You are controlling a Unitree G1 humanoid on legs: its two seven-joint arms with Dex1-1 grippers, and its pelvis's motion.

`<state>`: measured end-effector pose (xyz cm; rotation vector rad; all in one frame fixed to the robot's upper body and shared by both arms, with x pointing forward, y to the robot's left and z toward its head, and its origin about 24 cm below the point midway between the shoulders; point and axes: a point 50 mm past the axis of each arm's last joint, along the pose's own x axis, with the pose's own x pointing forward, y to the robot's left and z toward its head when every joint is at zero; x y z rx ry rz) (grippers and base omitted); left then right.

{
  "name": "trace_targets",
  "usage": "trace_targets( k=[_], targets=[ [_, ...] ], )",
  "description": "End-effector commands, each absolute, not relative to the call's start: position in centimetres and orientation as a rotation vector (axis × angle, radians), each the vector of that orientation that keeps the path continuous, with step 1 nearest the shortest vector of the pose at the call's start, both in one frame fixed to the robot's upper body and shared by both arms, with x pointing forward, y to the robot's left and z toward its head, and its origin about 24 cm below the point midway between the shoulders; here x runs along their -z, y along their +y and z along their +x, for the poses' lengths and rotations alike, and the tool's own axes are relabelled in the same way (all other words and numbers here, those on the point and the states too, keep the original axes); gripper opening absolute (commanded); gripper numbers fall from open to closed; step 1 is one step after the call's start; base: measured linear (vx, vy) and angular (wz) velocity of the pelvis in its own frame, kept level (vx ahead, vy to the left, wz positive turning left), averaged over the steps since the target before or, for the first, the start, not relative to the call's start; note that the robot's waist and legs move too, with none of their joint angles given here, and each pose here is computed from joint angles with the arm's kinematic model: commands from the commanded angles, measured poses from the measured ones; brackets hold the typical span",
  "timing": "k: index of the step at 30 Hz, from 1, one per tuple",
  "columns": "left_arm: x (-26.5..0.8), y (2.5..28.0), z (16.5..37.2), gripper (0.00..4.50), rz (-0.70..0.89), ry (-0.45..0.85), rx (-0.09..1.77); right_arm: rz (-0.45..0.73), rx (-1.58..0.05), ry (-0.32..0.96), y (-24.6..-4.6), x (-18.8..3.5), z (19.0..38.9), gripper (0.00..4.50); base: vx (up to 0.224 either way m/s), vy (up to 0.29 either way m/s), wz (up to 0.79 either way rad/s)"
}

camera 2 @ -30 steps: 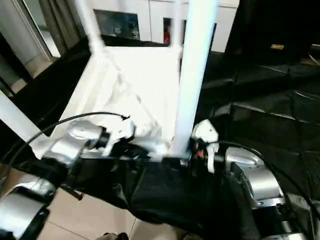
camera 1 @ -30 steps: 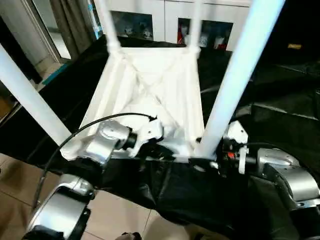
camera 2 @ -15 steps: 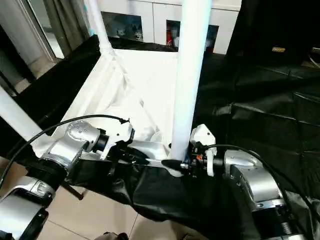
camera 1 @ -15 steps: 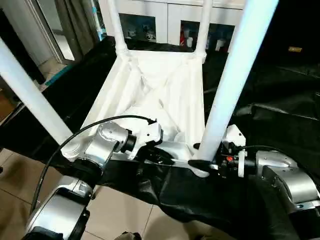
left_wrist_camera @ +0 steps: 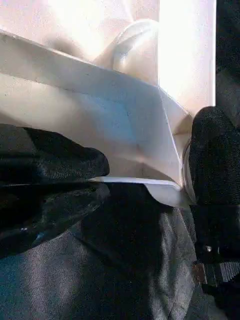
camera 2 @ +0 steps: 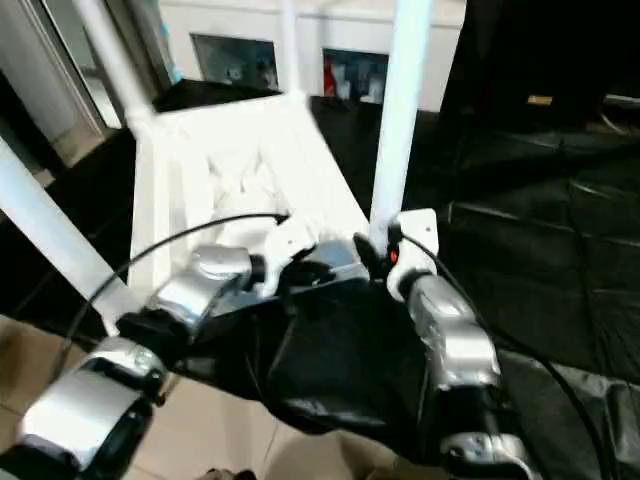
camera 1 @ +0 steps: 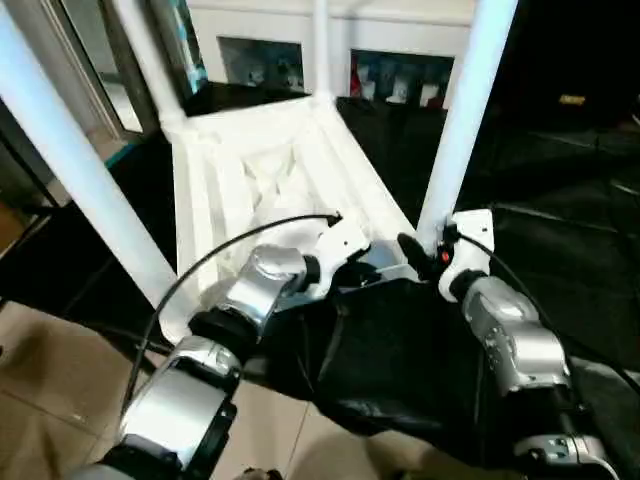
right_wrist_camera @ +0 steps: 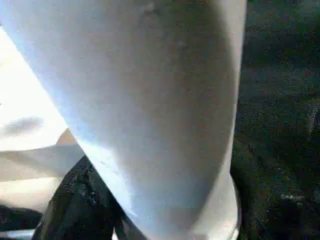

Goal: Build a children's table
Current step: Rotate leg to tighten

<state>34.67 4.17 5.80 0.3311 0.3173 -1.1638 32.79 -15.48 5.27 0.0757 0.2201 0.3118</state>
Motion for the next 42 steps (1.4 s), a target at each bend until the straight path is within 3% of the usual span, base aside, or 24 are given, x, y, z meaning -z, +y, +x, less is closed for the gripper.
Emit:
trace_targets(
  k=[1,3,7,9,16,22,27,37,38,41,42],
  targets=[
    [-6.8,1.7,34.2,0.00,0.264,0.225,1.203,0.126,-0.532,0.307,-10.6,-3.1,31.4,2.63,0.000,0.000,0.00],
    [-6.7,2.0,34.2,0.00,0.265,0.225,1.214,0.159,-0.554,0.294,-10.4,-3.4,31.3,3.19,0.000,0.000,0.00],
    [-6.7,2.5,33.9,0.00,0.265,0.223,1.262,0.128,-0.604,0.282,-10.8,-3.7,31.1,3.39,0.000,0.000,0.00],
    [-6.7,2.8,33.7,0.00,0.252,0.220,1.300,0.099,-0.665,0.273,-11.2,-4.0,30.9,3.70,0.000,0.000,0.00],
    [-6.3,5.2,32.4,0.00,0.297,0.251,1.511,-0.040,-1.005,0.286,-14.2,-5.3,28.2,3.70,0.000,0.000,0.00],
    [-6.1,7.8,31.4,0.00,0.312,0.315,1.652,-0.111,-1.129,0.321,-16.8,-6.3,27.2,3.70,0.000,0.000,0.00],
    [-6.0,9.0,31.0,0.00,0.335,0.344,1.690,-0.127,-1.175,0.332,-17.2,-6.6,27.0,3.70,0.000,0.000,0.00],
    [-6.1,9.2,31.0,0.00,0.323,0.330,1.666,-0.103,-1.240,0.358,-16.6,-6.2,26.4,2.94,0.000,0.000,0.00],
    [-6.2,9.0,31.2,0.00,0.319,0.319,1.638,-0.097,-1.224,0.357,-16.5,-6.0,26.4,2.73,0.000,0.000,0.00],
    [-6.2,8.6,31.8,0.00,0.317,0.296,1.569,-0.095,-1.153,0.360,-16.4,-5.5,26.7,2.69,0.000,0.000,0.00],
    [-6.2,8.1,32.4,0.00,0.315,0.285,1.490,-0.104,-1.047,0.362,-16.4,-4.8,27.4,2.66,0.000,0.000,0.00]
  ],
)
